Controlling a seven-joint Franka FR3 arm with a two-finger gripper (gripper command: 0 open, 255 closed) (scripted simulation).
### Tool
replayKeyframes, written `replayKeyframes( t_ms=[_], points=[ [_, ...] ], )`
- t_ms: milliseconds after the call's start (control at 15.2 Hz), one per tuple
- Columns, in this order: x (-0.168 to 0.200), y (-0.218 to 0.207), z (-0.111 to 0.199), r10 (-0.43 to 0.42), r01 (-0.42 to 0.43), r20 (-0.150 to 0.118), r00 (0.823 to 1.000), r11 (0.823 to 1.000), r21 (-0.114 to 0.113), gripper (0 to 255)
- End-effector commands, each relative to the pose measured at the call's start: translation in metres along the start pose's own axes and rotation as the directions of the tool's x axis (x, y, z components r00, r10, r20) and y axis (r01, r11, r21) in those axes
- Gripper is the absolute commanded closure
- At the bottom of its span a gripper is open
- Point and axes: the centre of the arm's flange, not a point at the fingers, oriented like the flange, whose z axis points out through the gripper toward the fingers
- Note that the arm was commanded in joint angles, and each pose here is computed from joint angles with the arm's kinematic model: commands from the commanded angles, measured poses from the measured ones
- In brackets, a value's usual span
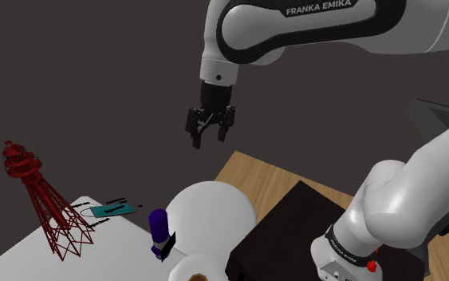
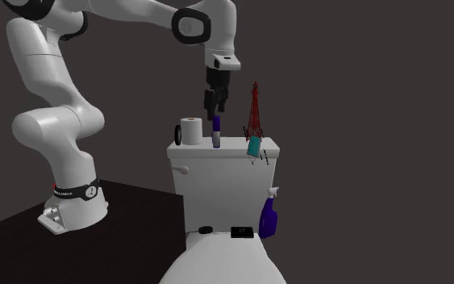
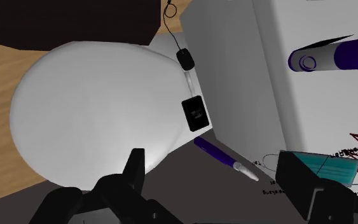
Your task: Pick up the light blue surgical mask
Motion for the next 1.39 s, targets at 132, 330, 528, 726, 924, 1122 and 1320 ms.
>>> replayKeyframes(
  t_ms=[132, 330, 528, 726, 924, 1122, 1320],
  points=[
    [0.030, -0.037, 0.027, 0.014, -0.015, 0.038, 0.999, 1.000, 0.022, 0],
    [0.051, -0.065, 0.046, 0.023, -0.025, 0.067, 0.997, 0.999, 0.038, 0],
    [0.071, -0.093, 0.066, 0.031, -0.037, 0.096, 0.995, 0.998, 0.052, 0],
    [0.091, -0.121, 0.085, 0.039, -0.048, 0.124, 0.991, 0.997, 0.067, 0],
    [0.111, -0.149, 0.105, 0.047, -0.060, 0.153, 0.987, 0.995, 0.081, 0],
    [0.130, -0.178, 0.125, 0.054, -0.072, 0.182, 0.982, 0.993, 0.095, 0],
    [0.138, -0.185, 0.142, 0.056, -0.076, 0.191, 0.980, 0.992, 0.100, 0]
  ],
)
